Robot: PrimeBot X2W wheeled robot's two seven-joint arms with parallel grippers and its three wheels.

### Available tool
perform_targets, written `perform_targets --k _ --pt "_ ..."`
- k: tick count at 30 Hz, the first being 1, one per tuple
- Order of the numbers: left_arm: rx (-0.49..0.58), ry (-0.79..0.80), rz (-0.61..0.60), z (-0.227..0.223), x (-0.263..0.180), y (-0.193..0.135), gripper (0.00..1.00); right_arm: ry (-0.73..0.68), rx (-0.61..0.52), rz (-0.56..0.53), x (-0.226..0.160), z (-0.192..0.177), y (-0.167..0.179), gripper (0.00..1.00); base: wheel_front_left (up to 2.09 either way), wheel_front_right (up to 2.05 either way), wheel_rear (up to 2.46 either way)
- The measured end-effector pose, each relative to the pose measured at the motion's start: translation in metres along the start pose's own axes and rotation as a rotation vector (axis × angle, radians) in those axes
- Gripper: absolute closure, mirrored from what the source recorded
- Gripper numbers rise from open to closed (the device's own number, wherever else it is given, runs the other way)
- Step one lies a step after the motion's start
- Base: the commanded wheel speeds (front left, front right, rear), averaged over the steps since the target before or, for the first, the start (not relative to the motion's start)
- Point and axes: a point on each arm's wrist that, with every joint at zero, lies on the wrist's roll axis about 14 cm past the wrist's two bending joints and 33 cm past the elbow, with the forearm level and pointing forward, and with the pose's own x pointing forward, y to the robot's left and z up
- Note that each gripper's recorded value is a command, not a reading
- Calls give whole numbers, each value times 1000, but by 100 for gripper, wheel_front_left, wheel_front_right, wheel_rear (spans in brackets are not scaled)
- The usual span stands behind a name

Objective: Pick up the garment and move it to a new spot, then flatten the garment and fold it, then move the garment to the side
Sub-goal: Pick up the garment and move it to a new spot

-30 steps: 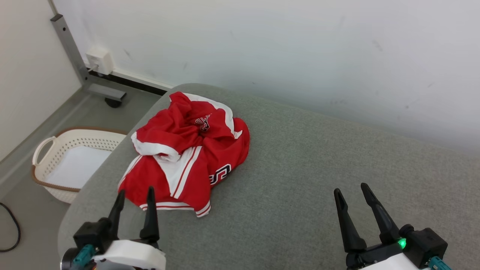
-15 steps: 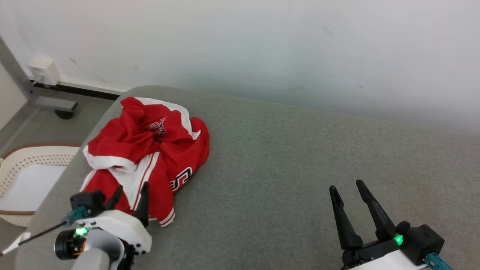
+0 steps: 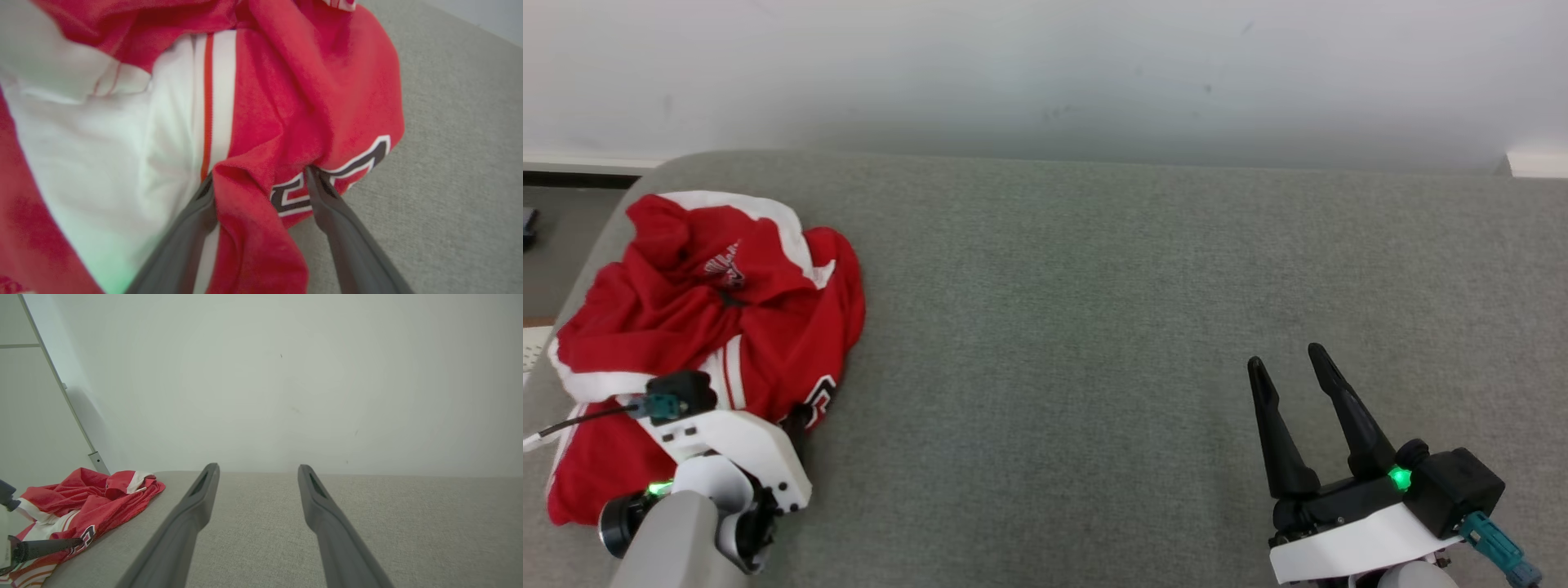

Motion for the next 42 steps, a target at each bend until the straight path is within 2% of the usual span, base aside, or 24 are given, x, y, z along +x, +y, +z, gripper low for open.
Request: perform_targets --k 4,5,6,7,8,9,14,19,28,35,42 --pt "10 69 5 -12 15 -5 0 5 -2 -56 -6 -1 -19 0 0 0 0" --pt "11 78 4 -14 17 -6 19 6 -3 -65 -8 -1 -22 0 0 0 0" --pt "14 83 4 -16 18 -6 49 6 -2 -73 -9 -1 -24 0 0 0 0" --pt "15 87 5 -17 19 -5 62 6 -3 -78 -10 -1 -26 0 0 0 0" --pt "16 88 6 -17 19 -4 96 4 -3 -82 -11 0 -26 0 0 0 0" --pt "18 87 6 -17 18 -3 100 1 -2 -83 -11 2 -27 0 0 0 0" --pt "16 53 -12 -14 11 -4 100 -18 -4 -68 -11 9 -20 0 0 0 0" --pt "30 -42 -44 8 -1 -9 100 -39 -4 -52 -14 18 -11 0 0 0 0" --pt "121 -352 -149 122 -42 -37 100 -75 6 -26 -25 32 5 0 0 0 0" --pt "155 -517 -322 192 -85 -98 100 -105 -1 -51 -35 44 0 0 0 0 0" --pt "169 -609 -580 216 -130 -184 100 -152 -23 -134 -55 61 -22 0 0 0 0"
